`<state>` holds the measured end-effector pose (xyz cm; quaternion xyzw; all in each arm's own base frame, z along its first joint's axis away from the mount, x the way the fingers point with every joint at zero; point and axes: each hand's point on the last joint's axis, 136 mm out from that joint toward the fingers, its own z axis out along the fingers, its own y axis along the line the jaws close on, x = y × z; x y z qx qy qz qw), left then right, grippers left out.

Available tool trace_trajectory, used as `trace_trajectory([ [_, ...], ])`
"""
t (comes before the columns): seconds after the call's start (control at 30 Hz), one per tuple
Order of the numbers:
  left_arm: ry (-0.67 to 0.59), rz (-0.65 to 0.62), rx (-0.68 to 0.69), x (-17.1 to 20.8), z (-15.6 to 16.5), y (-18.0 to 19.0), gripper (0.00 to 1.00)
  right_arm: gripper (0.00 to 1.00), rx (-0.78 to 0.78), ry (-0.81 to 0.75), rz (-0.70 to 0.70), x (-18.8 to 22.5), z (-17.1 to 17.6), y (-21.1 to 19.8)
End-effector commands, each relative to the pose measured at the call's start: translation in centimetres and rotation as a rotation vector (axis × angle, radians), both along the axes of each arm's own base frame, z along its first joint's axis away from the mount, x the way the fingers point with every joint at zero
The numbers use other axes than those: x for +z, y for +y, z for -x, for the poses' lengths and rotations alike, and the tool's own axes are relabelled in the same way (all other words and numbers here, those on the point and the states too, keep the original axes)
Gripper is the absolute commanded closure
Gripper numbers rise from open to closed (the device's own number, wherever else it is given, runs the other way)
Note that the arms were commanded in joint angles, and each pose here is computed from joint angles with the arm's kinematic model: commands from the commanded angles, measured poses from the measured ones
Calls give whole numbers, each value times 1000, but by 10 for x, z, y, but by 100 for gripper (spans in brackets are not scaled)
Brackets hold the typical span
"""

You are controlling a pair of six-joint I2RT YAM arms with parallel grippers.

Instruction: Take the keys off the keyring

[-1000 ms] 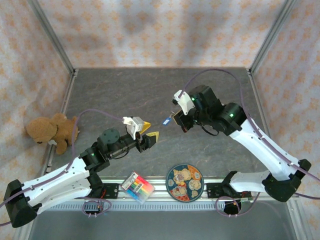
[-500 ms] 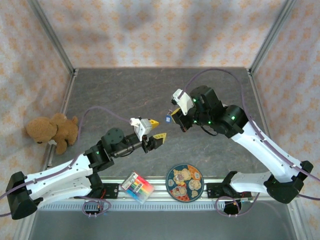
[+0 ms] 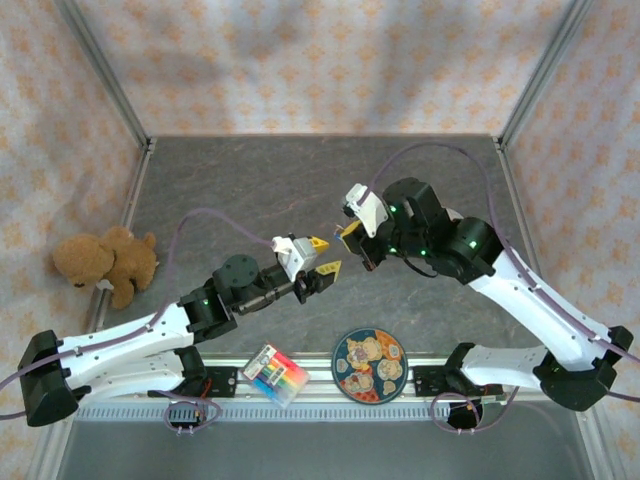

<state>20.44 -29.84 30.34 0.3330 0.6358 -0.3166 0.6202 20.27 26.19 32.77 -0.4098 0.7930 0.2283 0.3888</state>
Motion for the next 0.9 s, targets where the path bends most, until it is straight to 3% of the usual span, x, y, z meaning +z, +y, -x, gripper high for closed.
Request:
trace_trajectory([
  [0.0, -89, 54, 34, 33, -4, 1, 54, 100, 17, -31, -34, 8, 4, 2],
  [0.67, -109, 54, 39, 40, -7, -5, 79, 100, 33, -31, -62, 12, 11, 3],
  [0.87, -114, 50, 51, 40, -8, -4, 95, 100, 36, -32, -75, 15, 13, 3],
])
